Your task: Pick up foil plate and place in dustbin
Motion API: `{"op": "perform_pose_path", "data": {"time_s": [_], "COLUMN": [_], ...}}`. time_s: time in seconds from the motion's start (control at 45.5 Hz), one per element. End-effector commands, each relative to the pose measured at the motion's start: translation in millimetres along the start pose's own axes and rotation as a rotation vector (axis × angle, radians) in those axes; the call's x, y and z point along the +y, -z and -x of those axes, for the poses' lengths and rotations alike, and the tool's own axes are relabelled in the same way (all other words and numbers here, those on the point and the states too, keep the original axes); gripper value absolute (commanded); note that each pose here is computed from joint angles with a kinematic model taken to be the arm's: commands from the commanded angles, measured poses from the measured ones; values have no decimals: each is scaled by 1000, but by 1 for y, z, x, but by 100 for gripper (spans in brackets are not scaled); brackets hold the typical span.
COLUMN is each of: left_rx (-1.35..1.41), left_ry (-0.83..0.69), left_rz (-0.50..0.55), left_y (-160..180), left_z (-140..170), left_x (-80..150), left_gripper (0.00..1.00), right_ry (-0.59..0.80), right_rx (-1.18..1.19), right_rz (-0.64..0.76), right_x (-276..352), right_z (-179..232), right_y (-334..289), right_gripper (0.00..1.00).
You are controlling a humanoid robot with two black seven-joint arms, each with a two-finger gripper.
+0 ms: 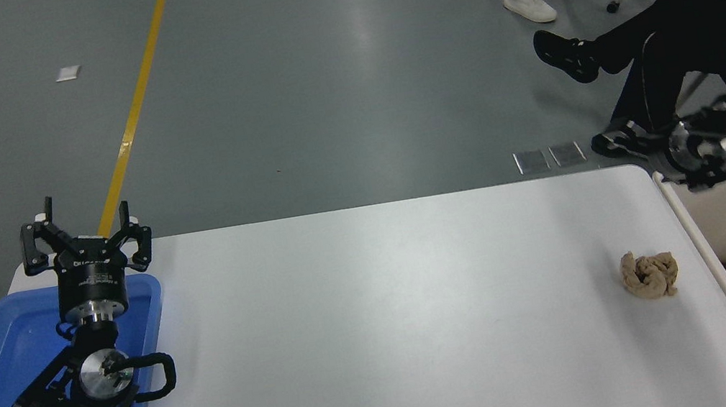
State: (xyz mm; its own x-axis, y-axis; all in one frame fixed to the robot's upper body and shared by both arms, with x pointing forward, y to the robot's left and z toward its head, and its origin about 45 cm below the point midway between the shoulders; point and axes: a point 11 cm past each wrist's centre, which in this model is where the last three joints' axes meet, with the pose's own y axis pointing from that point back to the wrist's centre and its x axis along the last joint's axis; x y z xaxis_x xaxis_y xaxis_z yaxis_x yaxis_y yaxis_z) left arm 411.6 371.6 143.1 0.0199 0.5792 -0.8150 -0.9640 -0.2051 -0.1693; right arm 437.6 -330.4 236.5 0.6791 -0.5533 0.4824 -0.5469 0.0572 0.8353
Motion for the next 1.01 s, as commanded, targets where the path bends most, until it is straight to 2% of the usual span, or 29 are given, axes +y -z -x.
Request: {"op": "perform_pose_path", "data": {"time_s": [0.0, 0.154, 0.44, 0.527, 0.703, 0.989], "left_rx": [0, 0, 0, 0, 0, 0], "left_ry": [0, 0, 0, 0, 0, 0], "left_rz": [0, 0, 0, 0, 0, 0], "left_y": [0, 0, 0, 0, 0, 0], "left_z": [0, 0, 0, 0, 0, 0], "left_x": [0, 0, 0, 0, 0, 0], "left_gripper": [99, 99, 99, 99, 99, 99], "right_ry": [131, 189, 381, 395, 324, 339], "right_rx": [227, 306, 431, 457, 460, 416], "right_rz": [-11, -18, -35, -50, -99, -60], "right_x": [81, 123, 197, 214, 238, 228], "right_z": [11, 12, 16, 14, 1, -4], "right_y": [39, 51, 59, 64, 75, 56], "right_gripper": [100, 100, 100, 100, 100, 100]}}
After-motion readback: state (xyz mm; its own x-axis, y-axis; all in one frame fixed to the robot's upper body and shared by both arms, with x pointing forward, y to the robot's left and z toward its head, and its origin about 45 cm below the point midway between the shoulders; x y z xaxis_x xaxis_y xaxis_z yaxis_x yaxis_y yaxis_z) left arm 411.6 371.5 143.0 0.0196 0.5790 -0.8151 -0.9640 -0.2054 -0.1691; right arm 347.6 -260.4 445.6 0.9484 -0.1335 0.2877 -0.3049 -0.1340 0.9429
